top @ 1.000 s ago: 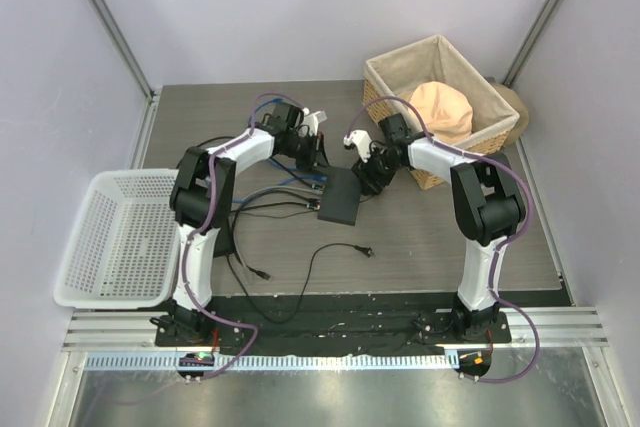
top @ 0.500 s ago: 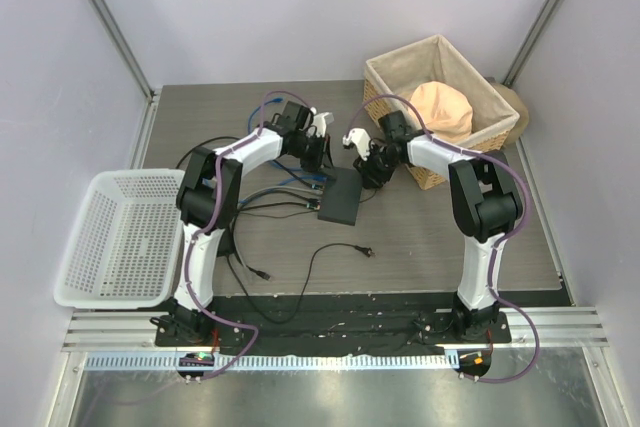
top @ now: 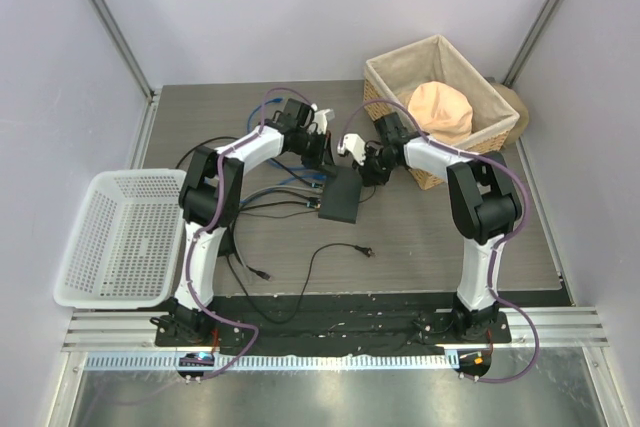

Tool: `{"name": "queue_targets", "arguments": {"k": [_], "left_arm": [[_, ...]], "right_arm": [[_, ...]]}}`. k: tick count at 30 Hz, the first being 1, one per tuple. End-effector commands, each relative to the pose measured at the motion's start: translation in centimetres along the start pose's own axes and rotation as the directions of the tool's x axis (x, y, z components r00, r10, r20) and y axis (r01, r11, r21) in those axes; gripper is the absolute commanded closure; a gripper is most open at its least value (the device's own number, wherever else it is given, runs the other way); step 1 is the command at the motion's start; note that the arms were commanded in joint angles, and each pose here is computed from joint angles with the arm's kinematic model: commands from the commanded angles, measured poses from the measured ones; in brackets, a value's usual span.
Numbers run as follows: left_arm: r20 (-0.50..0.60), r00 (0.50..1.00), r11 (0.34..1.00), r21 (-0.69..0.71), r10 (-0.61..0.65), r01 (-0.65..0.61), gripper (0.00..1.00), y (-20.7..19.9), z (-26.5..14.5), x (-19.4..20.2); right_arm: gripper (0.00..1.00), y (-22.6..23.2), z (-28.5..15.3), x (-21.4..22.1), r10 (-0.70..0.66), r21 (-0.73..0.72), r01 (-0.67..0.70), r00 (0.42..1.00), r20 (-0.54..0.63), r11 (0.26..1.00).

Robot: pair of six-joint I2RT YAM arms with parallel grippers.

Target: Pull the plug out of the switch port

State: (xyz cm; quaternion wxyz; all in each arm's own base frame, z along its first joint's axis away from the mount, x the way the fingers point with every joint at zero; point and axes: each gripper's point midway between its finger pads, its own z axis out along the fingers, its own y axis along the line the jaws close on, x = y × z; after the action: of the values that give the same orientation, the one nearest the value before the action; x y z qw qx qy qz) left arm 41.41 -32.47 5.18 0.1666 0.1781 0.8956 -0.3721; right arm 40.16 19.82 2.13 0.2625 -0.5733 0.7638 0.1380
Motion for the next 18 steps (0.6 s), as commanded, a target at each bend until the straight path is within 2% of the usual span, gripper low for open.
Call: {"name": "queue_targets", "arguments": {"k": [1,4,7,11,14,15,16,17,18], "left_arm": [[-0.049,0.999,0.995,-0.102,-0.013,0.008,1.00,2.9,1.0,1.7],[-0.053,0.998,0.995,-0.103,-0.014,0.008,1.00,3.0,1.0,1.9],[-0.057,0.998,0.995,-0.102,-0.018,0.012,1.00,3.1,1.0,2.1],[-0.062,0.998,0.995,-0.101,-0.014,0.007,1.00,2.9,1.1,2.4],[-0.067,0.998,0.994,-0.106,-0.006,-0.001,1.00,3.0,1.0,2.6],[-0.068,0.998,0.994,-0.108,-0.006,-0.002,1.00,2.9,1.0,2.7],[-0.071,0.998,0.994,-0.111,-0.005,-0.003,1.00,3.0,1.0,2.8],[-0.070,0.998,0.994,-0.111,-0.002,-0.006,1.00,3.0,0.9,2.8],[-0.073,0.997,0.994,-0.110,-0.001,-0.007,1.00,3.0,1.0,2.9]], "right_arm": [[0.99,-0.2,0.6,1.5,-0.111,0.060,0.115,0.992,-0.067,0.992],[0.99,0.2,0.6,2.1,-0.179,0.071,0.186,0.980,-0.090,0.980],[0.99,0.2,0.8,2.4,-0.179,0.072,0.187,0.978,-0.105,0.980],[0.99,1.4,1.0,2.2,-0.091,-0.020,0.090,0.992,-0.087,0.996],[0.99,3.3,1.2,3.3,-0.058,-0.104,0.045,0.991,-0.123,0.994],[0.99,3.0,1.2,3.9,-0.067,-0.080,0.056,0.986,-0.150,0.995],[0.99,1.5,1.1,3.0,-0.107,0.004,0.108,0.987,-0.124,0.994],[0.99,2.1,1.5,4.6,-0.150,0.014,0.154,0.977,-0.155,0.988],[0.99,0.8,1.4,4.2,-0.193,0.091,0.209,0.968,-0.161,0.974]]}}
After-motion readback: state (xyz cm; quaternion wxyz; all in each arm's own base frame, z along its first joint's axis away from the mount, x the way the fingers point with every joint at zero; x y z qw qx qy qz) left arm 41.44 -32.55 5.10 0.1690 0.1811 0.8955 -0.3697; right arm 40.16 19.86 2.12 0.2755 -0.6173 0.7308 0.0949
